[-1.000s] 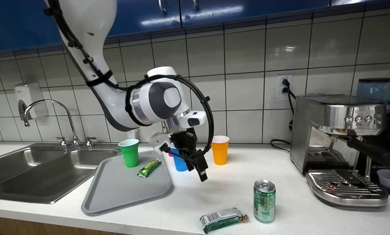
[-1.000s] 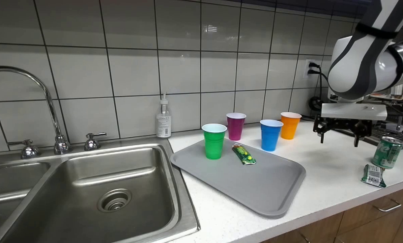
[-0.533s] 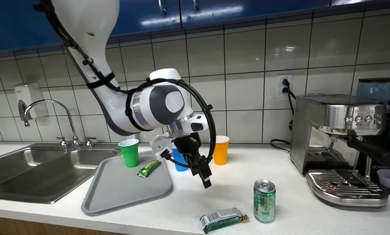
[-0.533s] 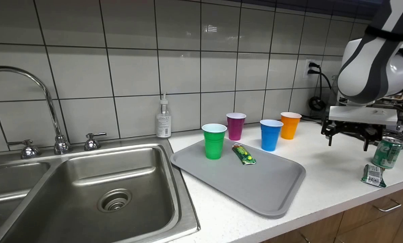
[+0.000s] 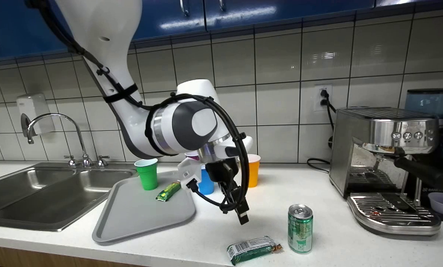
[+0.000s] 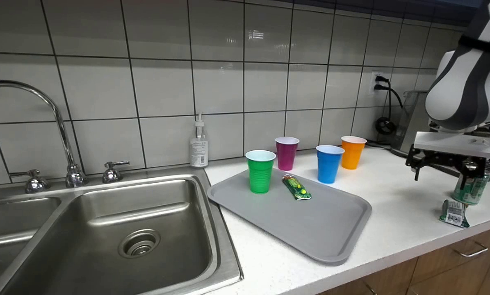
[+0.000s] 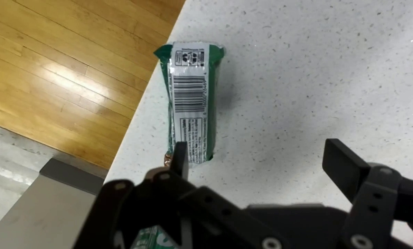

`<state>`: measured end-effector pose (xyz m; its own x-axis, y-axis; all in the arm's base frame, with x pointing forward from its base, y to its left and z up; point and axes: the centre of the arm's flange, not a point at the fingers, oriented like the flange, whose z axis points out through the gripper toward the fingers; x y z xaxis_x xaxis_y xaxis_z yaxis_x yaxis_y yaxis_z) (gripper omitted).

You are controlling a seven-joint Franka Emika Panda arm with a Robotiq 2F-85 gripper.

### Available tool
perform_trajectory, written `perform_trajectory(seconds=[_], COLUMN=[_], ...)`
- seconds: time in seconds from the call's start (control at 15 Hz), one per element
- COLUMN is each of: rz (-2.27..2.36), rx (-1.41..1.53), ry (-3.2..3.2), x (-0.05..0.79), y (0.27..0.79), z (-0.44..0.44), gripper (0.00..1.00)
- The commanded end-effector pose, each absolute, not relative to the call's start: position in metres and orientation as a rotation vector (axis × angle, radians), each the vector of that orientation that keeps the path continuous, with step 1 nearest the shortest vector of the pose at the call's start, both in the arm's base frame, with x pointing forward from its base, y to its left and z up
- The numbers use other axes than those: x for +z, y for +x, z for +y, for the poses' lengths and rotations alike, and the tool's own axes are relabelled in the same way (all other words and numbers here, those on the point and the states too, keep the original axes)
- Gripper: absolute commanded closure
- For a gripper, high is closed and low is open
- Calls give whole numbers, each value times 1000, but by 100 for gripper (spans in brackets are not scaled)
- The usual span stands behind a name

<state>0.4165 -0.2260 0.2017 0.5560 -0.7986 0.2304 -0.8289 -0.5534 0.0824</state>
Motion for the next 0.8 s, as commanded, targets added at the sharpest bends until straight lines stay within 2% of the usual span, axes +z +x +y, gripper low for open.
perform_trajectory(seconds=[0.0, 0.73], rz=[-1468, -1667], rx=[274, 234], ry=[2597, 2512], x=[202, 174], y=[399, 394], z=[-236, -266], gripper=[0, 0])
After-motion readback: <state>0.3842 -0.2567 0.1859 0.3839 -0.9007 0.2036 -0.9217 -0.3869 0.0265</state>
